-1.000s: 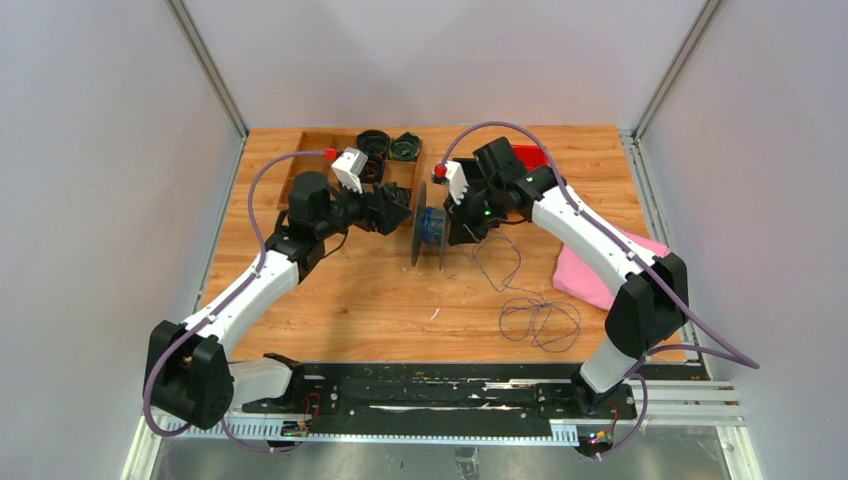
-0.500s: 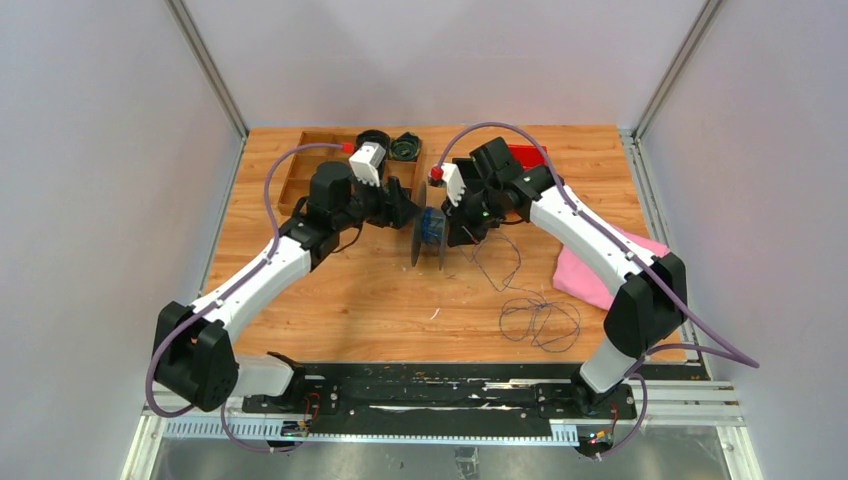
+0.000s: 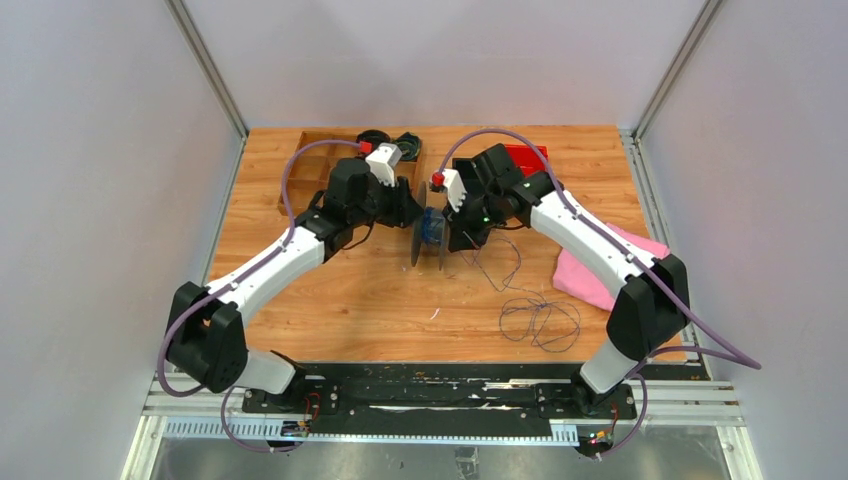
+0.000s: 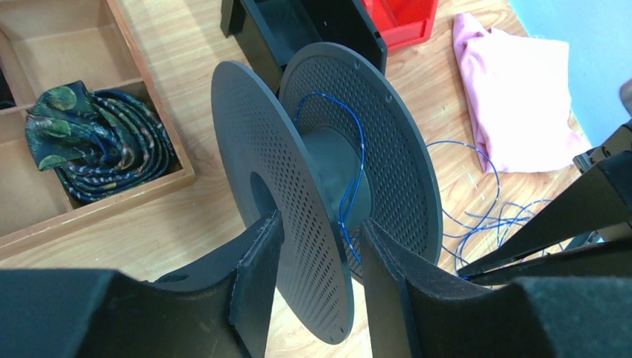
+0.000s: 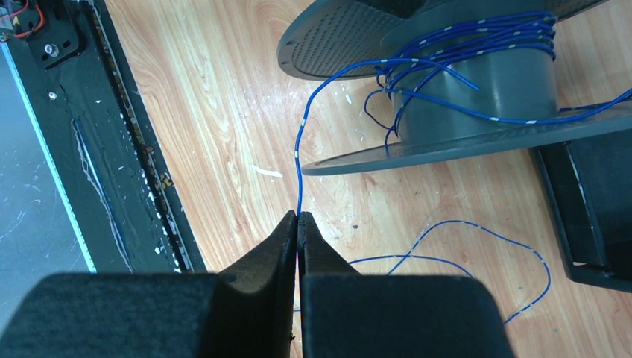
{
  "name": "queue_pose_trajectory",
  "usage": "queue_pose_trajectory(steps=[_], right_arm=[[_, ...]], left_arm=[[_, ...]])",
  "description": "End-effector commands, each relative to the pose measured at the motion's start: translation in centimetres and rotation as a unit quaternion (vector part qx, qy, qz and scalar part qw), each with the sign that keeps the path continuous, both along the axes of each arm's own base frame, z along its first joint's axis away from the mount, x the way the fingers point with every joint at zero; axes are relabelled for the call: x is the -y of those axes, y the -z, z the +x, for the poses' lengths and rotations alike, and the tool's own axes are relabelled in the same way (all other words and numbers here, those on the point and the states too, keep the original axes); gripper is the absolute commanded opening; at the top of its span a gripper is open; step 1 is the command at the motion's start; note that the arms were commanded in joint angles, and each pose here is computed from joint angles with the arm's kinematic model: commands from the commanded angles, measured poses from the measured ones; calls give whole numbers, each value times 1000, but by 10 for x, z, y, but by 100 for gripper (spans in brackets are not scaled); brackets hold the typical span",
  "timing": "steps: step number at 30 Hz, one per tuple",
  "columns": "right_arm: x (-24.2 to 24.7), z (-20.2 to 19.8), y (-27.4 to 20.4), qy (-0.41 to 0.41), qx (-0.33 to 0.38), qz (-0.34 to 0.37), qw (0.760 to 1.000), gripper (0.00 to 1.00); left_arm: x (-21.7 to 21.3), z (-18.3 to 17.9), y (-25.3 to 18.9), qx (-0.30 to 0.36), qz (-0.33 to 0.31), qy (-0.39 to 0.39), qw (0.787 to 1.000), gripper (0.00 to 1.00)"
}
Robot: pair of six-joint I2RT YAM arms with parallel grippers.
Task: Wrap the cables
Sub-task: Adjust the cable reel at the center of the board.
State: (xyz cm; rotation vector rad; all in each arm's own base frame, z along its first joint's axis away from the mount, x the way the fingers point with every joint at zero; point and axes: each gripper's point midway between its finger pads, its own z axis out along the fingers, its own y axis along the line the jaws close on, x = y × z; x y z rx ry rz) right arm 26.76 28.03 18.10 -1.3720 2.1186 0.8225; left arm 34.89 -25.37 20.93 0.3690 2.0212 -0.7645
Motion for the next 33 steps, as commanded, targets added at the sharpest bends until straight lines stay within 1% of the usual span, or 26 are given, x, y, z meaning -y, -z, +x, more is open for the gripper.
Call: queue_pose_trajectory(steps=[1, 4, 11, 16, 21, 27, 33], right_arm=[[-4, -9, -10, -5, 8, 19, 1000, 1], [-4, -10, -10, -3, 9, 23, 1000, 1], [-4, -11, -12, -3, 13, 29, 999, 1], [-5, -13, -15, -8, 13, 34, 999, 1], [-7, -13, -21, -18, 18, 40, 999, 1], [-11, -9, -29, -24, 11, 37, 999, 1], [-15, -6, -23, -22, 4, 14, 1000, 1]], left_arm=[[7, 5, -7, 17, 8, 5, 1000, 46], [9, 4, -3, 15, 14, 7, 1000, 40], [7, 1, -1, 16, 23, 10, 1000, 30], [3, -4, 0, 22, 31, 12, 999, 27], [1, -10, -1, 30, 31, 20, 999, 27], [-1, -16, -12, 48, 21, 25, 998, 32], [-2, -17, -23, 50, -1, 9, 999, 48]])
